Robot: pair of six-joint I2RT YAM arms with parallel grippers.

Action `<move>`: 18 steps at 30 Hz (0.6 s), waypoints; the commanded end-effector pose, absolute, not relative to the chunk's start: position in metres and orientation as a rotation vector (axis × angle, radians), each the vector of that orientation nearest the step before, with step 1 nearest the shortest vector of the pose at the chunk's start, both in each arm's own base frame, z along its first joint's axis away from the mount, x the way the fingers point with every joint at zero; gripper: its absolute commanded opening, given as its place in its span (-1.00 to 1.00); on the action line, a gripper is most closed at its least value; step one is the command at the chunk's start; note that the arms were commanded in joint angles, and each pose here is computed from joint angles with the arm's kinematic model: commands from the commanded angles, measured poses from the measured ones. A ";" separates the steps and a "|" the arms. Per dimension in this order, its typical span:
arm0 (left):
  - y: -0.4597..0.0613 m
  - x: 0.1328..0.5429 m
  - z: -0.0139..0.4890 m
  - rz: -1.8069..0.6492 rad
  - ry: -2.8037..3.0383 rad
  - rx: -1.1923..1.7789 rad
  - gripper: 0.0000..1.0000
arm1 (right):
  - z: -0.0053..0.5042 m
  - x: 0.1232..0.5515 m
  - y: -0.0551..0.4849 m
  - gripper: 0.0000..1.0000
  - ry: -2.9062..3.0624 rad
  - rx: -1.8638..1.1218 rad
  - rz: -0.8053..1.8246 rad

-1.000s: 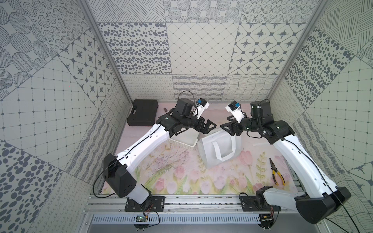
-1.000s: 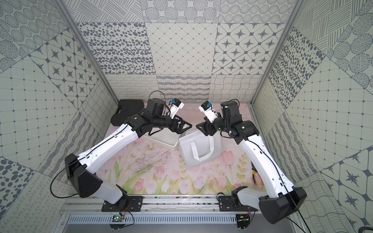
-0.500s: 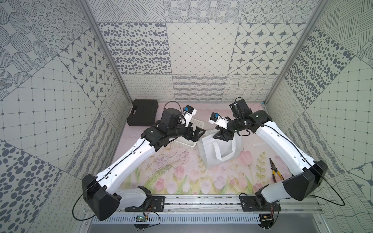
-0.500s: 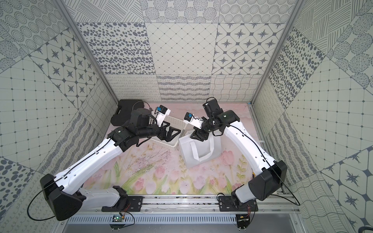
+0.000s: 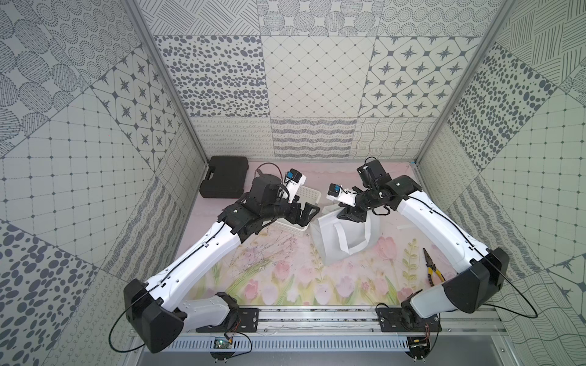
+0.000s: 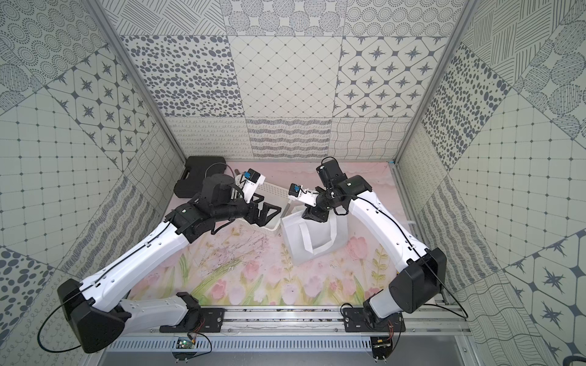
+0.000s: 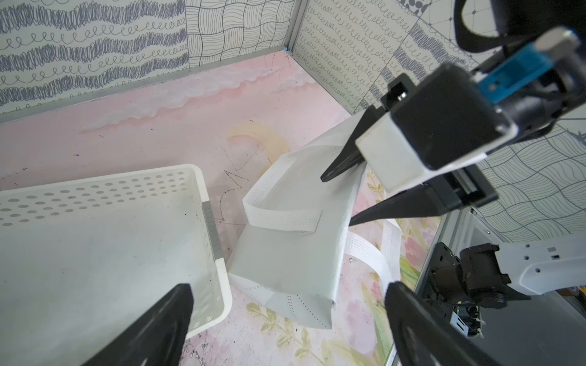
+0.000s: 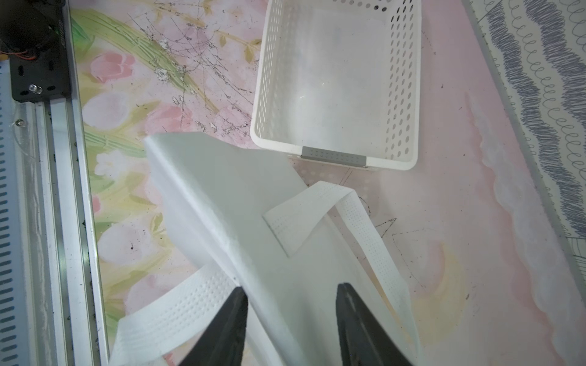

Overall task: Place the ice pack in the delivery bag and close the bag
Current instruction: Pick up the delivery bag from the center of the board.

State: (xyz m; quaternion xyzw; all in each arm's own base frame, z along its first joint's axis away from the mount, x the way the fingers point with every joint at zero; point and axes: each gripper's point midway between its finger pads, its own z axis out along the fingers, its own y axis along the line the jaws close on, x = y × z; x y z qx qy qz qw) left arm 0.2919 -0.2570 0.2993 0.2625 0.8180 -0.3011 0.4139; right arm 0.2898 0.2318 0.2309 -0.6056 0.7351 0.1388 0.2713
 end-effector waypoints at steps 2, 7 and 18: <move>-0.255 0.289 0.304 -0.762 2.028 0.672 0.99 | 0.218 0.291 0.240 -0.11 1.995 -1.658 0.408; -0.252 0.286 0.303 -0.758 2.028 0.671 0.99 | 0.231 0.289 0.238 -0.35 1.988 -1.629 0.393; -0.255 0.293 0.305 -0.755 2.018 0.658 0.99 | 0.271 0.309 0.184 -1.00 2.039 -1.348 0.102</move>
